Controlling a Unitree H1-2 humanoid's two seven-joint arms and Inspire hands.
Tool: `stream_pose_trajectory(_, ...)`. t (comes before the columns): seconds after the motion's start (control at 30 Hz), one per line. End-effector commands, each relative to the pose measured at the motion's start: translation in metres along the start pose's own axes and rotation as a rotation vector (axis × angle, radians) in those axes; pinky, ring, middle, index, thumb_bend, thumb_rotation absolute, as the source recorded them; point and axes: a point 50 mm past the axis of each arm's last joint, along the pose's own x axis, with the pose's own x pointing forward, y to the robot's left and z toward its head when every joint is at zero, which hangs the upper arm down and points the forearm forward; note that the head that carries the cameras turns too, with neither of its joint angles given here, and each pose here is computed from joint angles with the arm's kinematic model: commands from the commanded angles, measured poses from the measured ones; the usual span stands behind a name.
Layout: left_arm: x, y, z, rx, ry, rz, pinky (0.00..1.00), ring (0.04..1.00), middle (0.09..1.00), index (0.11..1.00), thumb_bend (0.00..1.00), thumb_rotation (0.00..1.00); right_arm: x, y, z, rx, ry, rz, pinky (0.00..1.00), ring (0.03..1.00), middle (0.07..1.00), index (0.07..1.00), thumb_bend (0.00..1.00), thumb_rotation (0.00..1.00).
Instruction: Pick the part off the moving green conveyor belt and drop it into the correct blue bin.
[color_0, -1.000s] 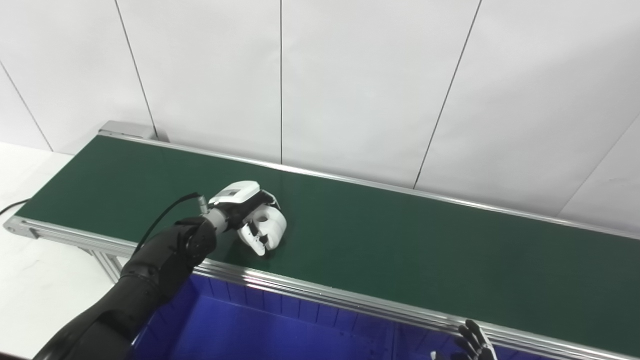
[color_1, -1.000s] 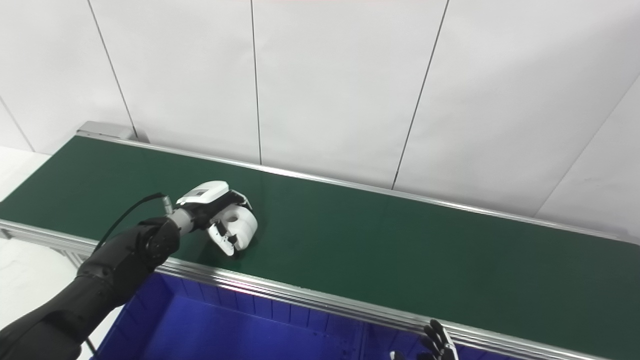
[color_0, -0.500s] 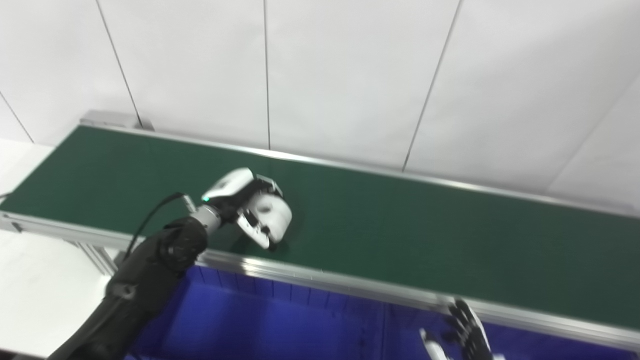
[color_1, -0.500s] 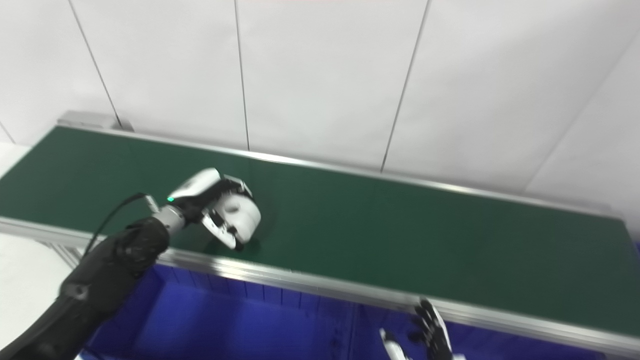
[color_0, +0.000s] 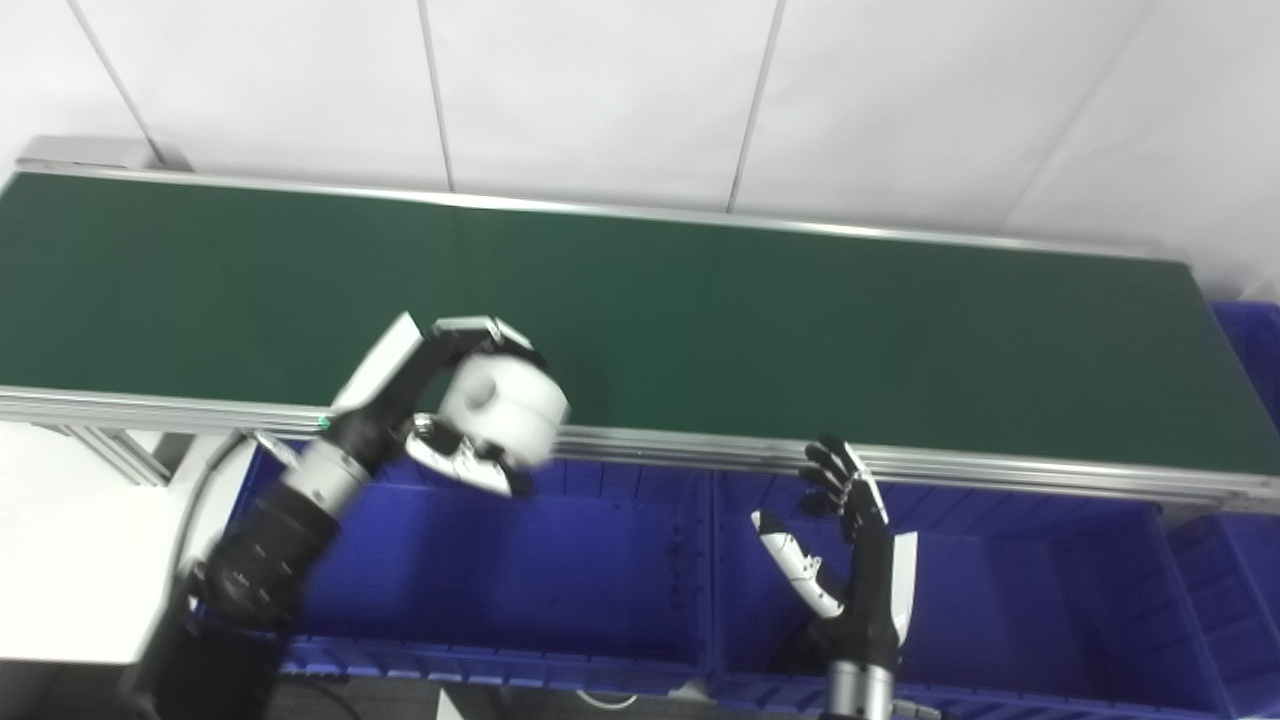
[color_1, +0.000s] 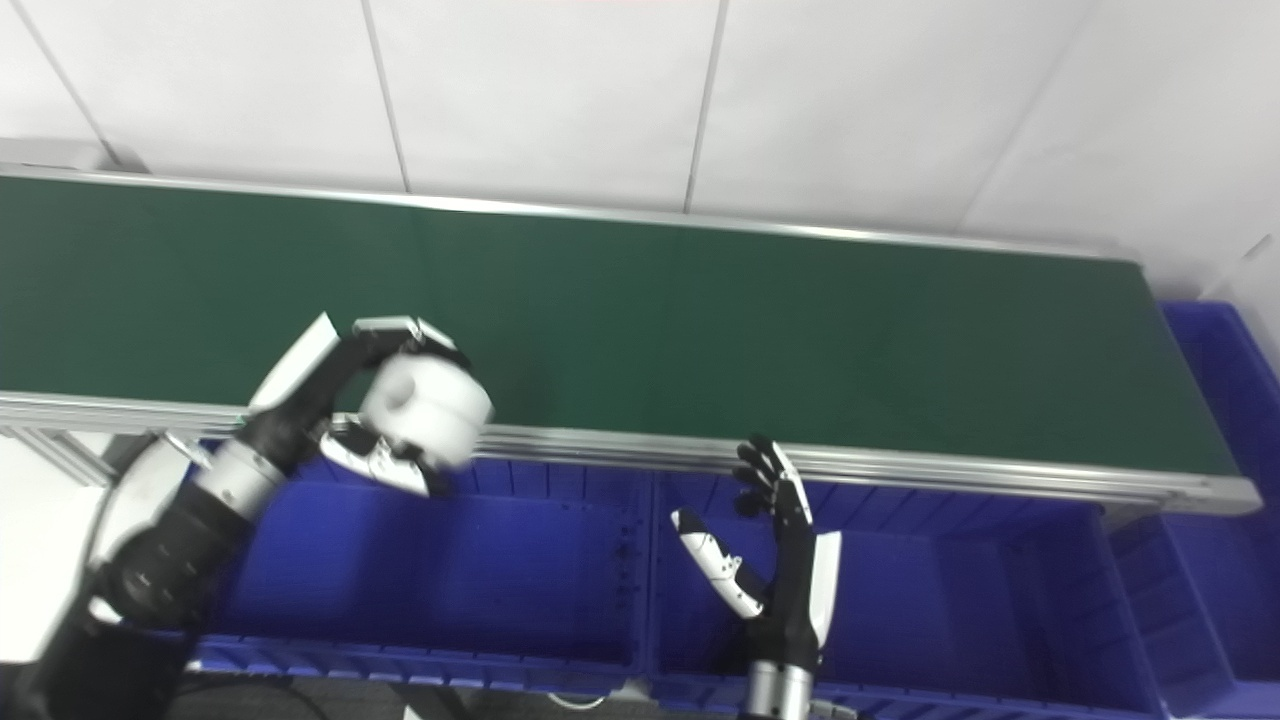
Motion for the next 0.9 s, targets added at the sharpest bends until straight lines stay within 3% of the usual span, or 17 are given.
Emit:
stream_pose_trajectory(0.0, 0.005, -0.004, 0.007, 0.004, -0.025, -0.003, 0.44, 0.434, 0.506, 0.509, 0.50, 0.00, 0.005, -0.002, 0.011, 0.049, -0.071, -0.009, 0.68, 0.734, 0.787, 0.829, 0.82, 0.59)
stream_pose_trajectory(0.17, -0.005, -0.042, -0.006, -0.038, 0.070, -0.038, 0.46, 0.436, 0.501, 0.511, 0.50, 0.00, 0.005, -0.004, 0.013, 0.043, -0.077, -0.005, 0.68, 0.736, 0.784, 0.824, 0.82, 0.60)
stream_pose_trajectory(0.33, -0.009, -0.078, -0.017, -0.014, 0.211, -0.003, 0.47, 0.429, 0.497, 0.520, 0.50, 0.00, 0.004, -0.006, 0.012, 0.038, -0.072, 0.006, 0.69, 0.744, 0.791, 0.830, 0.82, 0.60)
stream_pose_trajectory(0.5, -0.005, -0.091, -0.026, 0.054, 0.293, 0.004, 0.47, 0.417, 0.503, 0.537, 0.49, 0.00, 0.003, -0.007, 0.012, 0.047, -0.064, 0.005, 0.69, 0.752, 0.799, 0.829, 0.83, 0.59)
stream_pose_trajectory(0.6, -0.002, -0.096, -0.030, 0.116, 0.345, 0.009, 0.52, 0.432, 0.531, 0.521, 0.50, 0.00, 0.002, -0.006, 0.011, 0.054, -0.054, 0.001, 0.69, 0.756, 0.803, 0.828, 0.83, 0.58)
stream_pose_trajectory(0.63, -0.002, -0.097, -0.030, 0.129, 0.353, 0.012, 0.55, 0.553, 0.641, 0.510, 0.50, 0.02, 0.002, -0.006, 0.011, 0.053, -0.053, 0.000, 0.70, 0.757, 0.804, 0.828, 0.83, 0.58)
stream_pose_trajectory(0.67, -0.001, -0.098, -0.031, 0.138, 0.367, 0.019, 0.56, 0.615, 0.697, 0.504, 0.51, 0.03, 0.002, -0.006, 0.010, 0.050, -0.054, 0.002, 0.70, 0.758, 0.805, 0.829, 0.83, 0.58)
stream_pose_trajectory(0.7, -0.001, -0.098, -0.031, 0.144, 0.388, 0.018, 0.59, 0.679, 0.759, 0.655, 0.56, 0.01, 0.002, -0.007, 0.010, 0.051, -0.050, 0.004, 0.70, 0.759, 0.806, 0.831, 0.83, 0.58)
stream_pose_trajectory(0.73, -0.001, -0.097, -0.032, 0.145, 0.402, 0.016, 0.68, 0.789, 0.854, 0.801, 0.59, 0.07, 0.002, -0.007, 0.010, 0.053, -0.048, 0.004, 0.70, 0.759, 0.807, 0.831, 0.83, 0.58)
stream_pose_trajectory(0.8, -0.002, -0.096, -0.033, 0.143, 0.418, 0.013, 0.85, 0.940, 0.964, 0.932, 0.63, 0.19, 0.002, -0.007, 0.009, 0.059, -0.042, 0.004, 0.69, 0.758, 0.807, 0.831, 0.82, 0.57)
stream_pose_trajectory(0.87, -0.003, -0.096, -0.034, 0.146, 0.411, 0.025, 0.93, 0.986, 0.993, 0.979, 0.67, 0.26, 0.002, -0.007, 0.008, 0.059, -0.039, 0.006, 0.70, 0.759, 0.807, 0.832, 0.82, 0.56)
